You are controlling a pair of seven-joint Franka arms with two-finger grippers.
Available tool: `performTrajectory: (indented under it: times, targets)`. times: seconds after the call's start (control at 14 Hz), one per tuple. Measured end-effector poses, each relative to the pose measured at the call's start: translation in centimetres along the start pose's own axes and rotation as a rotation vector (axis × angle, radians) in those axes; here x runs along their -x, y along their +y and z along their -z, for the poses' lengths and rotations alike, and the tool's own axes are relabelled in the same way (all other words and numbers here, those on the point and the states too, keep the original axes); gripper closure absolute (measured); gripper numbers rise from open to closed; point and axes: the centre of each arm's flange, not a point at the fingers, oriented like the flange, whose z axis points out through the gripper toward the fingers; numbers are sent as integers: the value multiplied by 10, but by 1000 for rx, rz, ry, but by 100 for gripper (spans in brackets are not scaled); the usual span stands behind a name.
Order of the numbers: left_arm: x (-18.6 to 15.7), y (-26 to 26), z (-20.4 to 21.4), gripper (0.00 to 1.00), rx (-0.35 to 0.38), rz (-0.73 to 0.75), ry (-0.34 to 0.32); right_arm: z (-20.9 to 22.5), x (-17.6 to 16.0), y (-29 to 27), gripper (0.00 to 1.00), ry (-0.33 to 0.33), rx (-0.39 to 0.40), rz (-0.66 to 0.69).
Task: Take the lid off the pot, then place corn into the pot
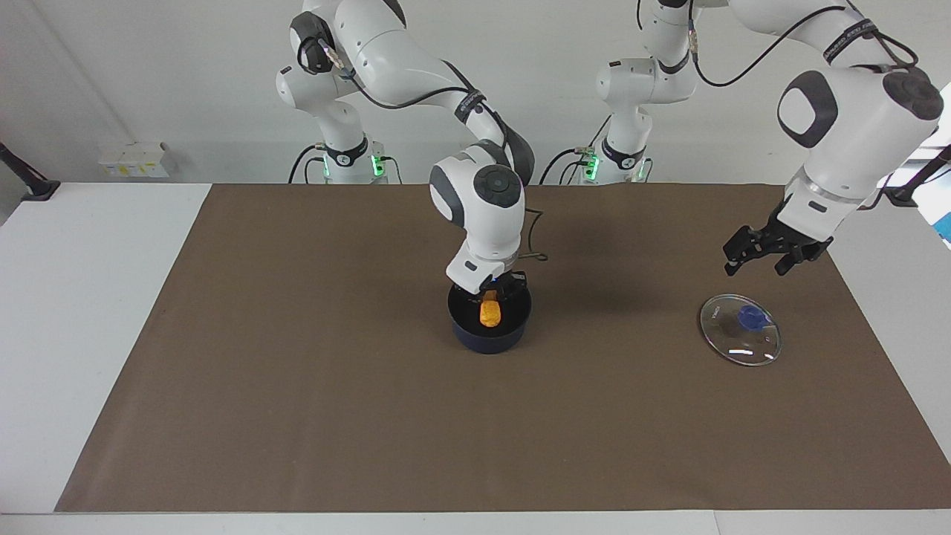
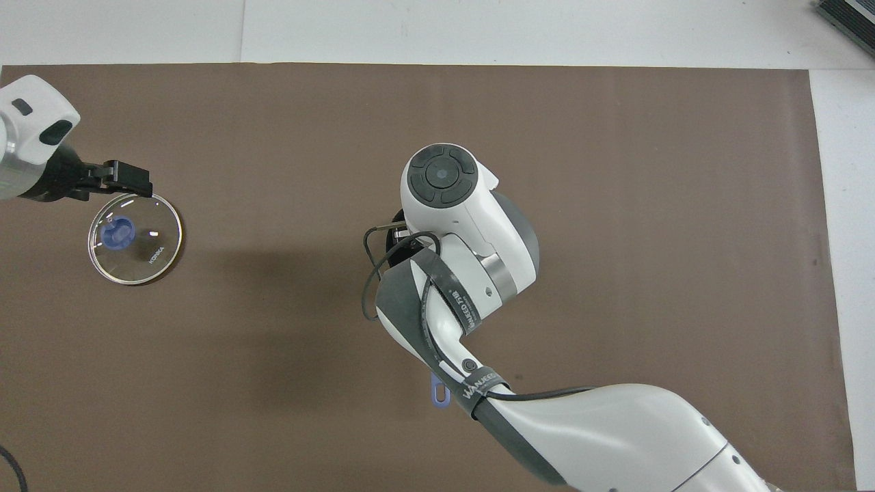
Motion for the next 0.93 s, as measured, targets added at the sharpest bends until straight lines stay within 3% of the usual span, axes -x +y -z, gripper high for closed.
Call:
performTrajectory:
  times: [0.14,0.36,0.5,0.79,0.93]
  targets:
    - [6,6,26,0,3,-13,-21,-1,1,0,54,-3,1,0]
    - [12,11,45,0,5,-25,-54,12,1,1,23,14,-8,-1]
    - [15,12,49,0,6,-39,-56,45,1,12,0,42,-20,-15]
    - [19,13,47,0,2,-56,-63,123,4,67,0,66,-26,-85]
    - [20,12,46,0,-46,-87,-68,152,4,103,0,70,-26,-127]
